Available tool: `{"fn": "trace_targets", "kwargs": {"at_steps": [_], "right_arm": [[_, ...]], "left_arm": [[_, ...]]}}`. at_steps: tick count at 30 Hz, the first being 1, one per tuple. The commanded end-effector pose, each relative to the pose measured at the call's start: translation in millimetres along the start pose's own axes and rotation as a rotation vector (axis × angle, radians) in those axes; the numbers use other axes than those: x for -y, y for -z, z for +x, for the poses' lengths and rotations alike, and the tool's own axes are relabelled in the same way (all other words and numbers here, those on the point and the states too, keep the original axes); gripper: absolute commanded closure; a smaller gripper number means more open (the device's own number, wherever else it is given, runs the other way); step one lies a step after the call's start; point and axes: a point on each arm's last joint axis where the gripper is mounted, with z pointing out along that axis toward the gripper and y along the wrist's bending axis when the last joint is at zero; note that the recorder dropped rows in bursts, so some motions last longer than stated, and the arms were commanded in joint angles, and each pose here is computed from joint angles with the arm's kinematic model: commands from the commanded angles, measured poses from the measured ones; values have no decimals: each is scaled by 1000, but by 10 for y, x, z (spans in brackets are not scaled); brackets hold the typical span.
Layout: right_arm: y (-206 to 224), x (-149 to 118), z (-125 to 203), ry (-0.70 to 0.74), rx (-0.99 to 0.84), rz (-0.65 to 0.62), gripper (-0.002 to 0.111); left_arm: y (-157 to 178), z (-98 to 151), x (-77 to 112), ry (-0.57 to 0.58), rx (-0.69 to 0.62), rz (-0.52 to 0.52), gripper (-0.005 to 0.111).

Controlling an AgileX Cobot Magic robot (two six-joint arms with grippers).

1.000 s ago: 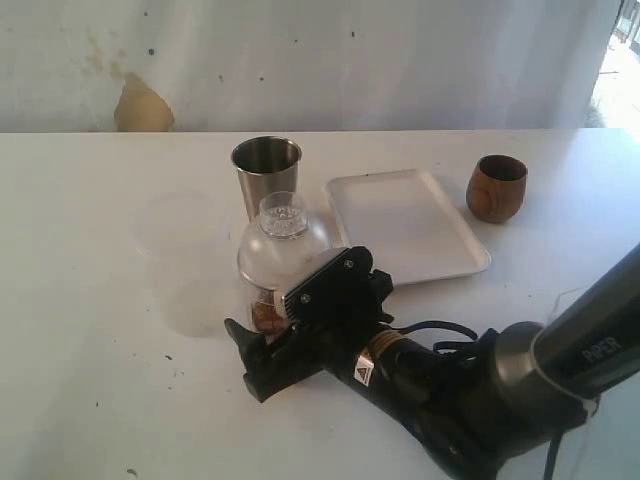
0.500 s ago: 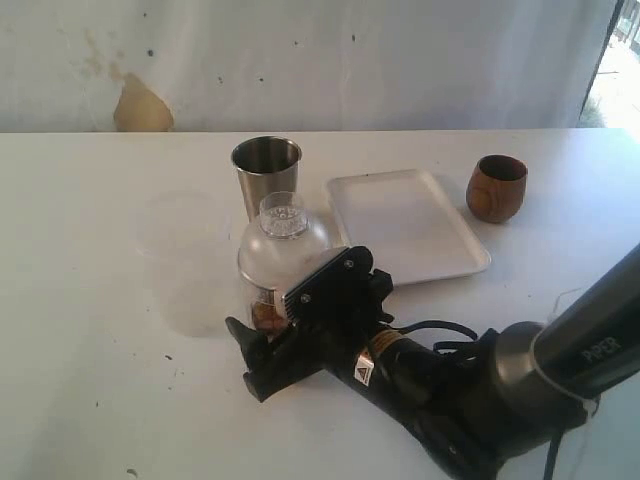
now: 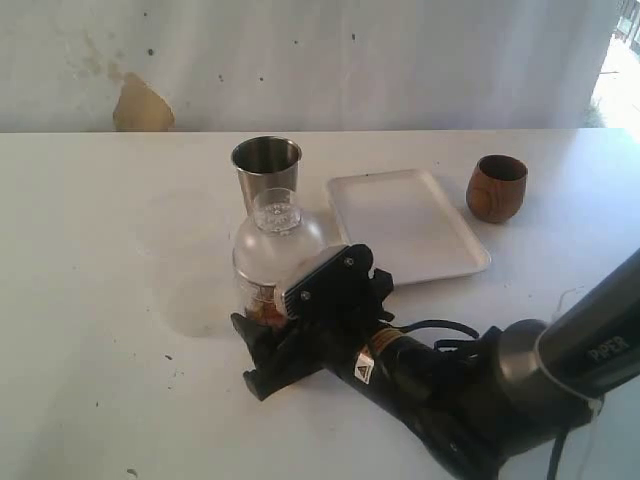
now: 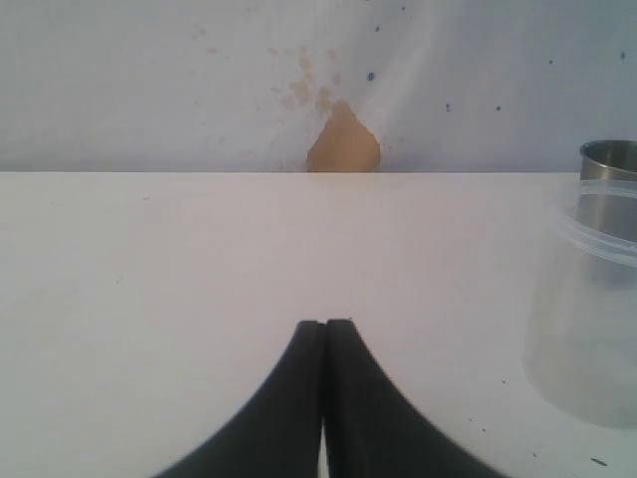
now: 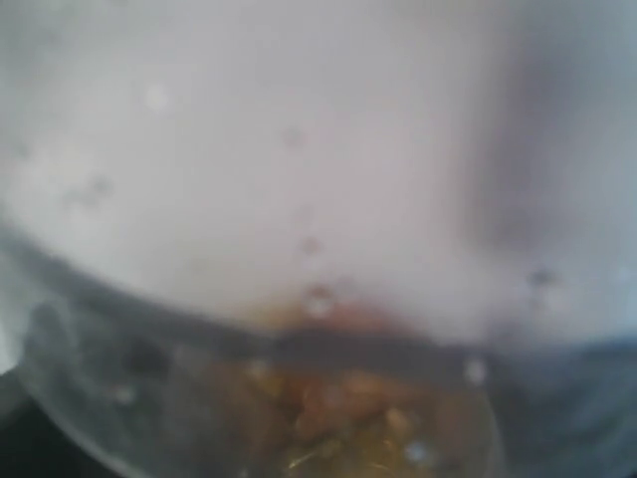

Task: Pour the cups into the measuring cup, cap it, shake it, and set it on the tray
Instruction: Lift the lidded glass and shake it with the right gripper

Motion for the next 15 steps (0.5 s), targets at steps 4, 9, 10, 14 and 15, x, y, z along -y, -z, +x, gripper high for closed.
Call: {"fn": "trace_targets", "kwargs": {"at_steps": [4, 9, 10, 14, 15], "right_arm": [[513, 269, -1042, -24, 237, 212, 108], [730, 262, -1325, -120, 293, 67, 108], [733, 54, -1331, 43, 248, -73, 108], [765, 168, -1301, 89, 111, 127, 108], [806, 376, -1300, -21, 147, 293, 108]], "left_arm": [[0, 13, 2, 9, -1, 3, 107], [0, 13, 2, 9, -1, 3, 107], [0, 13, 2, 9, -1, 3, 107], [0, 13, 2, 9, -1, 3, 107], [0, 13, 2, 9, -1, 3, 107]]}}
